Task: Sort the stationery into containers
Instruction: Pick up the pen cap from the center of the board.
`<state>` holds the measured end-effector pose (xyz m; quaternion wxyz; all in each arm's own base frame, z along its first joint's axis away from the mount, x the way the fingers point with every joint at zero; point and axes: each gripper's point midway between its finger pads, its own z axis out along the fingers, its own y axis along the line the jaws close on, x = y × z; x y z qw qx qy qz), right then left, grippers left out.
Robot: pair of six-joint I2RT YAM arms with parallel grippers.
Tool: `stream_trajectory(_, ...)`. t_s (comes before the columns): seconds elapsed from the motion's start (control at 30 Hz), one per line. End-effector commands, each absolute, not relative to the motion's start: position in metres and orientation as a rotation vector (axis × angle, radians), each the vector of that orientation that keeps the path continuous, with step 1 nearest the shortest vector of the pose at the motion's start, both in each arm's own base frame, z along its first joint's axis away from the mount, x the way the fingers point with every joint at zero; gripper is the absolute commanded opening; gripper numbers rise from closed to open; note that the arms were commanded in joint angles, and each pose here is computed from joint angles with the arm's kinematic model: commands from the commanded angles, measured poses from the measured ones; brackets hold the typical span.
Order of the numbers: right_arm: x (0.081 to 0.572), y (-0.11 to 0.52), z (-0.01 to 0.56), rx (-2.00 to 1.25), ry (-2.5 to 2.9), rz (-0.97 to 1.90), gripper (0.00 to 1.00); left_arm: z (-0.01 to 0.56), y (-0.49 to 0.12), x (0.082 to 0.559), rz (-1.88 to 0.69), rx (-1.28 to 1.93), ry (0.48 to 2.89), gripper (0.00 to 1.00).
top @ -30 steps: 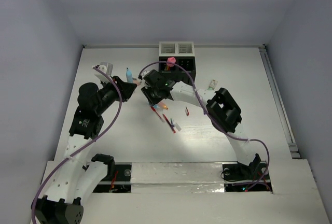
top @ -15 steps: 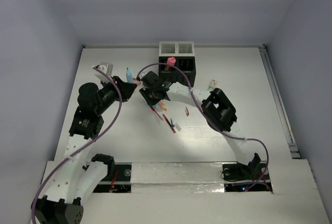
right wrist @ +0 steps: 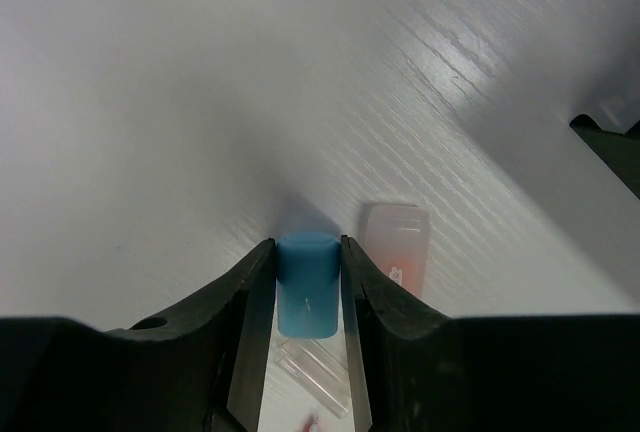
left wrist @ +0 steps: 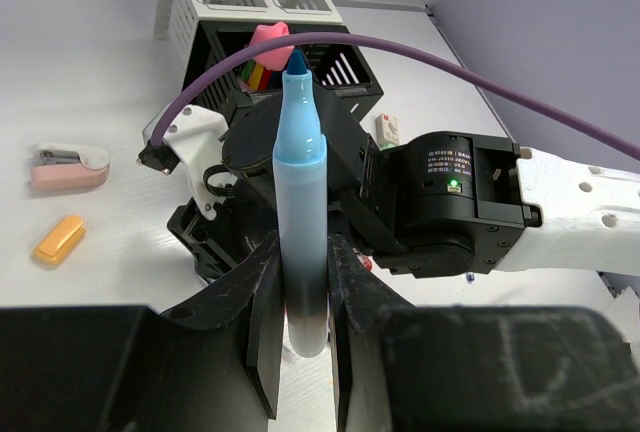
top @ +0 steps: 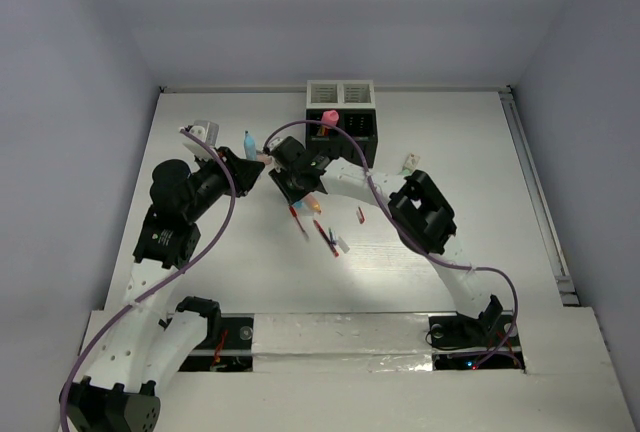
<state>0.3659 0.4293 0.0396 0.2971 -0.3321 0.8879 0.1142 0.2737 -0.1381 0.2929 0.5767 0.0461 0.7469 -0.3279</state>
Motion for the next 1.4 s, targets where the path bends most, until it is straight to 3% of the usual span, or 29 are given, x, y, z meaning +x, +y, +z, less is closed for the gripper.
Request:
stream_trajectory(0.0,0.370,0.435,0.046,-0.872,2.336,0.292,0.38,0.317,-0.140,0.271,-0.767,0.144,1.672,0.00)
stream_trajectory(0.17,0.367,0.433,0.044,-0.879,2.348,0.288,0.42,0.317,-0.139,0.270,-0.767,0.144,1.670,0.00)
stream_trajectory(0.53,0.371,0.436,0.065,-0.818,2.291,0.330,0.25,0.317,-0.140,0.270,-0.773,0.148,1.671,0.00)
stream_trajectory(0.77,0.378,0.441,0.104,-0.741,2.200,0.391,0.24,0.316,-0.143,0.271,-0.788,0.150,1.671,0.00)
stream_trajectory(1.17,0.367,0.415,0.225,-0.455,1.898,0.588,0.24,0.316,-0.162,0.260,-0.951,0.183,1.647,0.00)
stream_trajectory(1.37,0.359,0.390,0.287,-0.297,1.757,0.647,0.23,0.282,-0.170,0.251,-1.024,0.173,1.720,0.00)
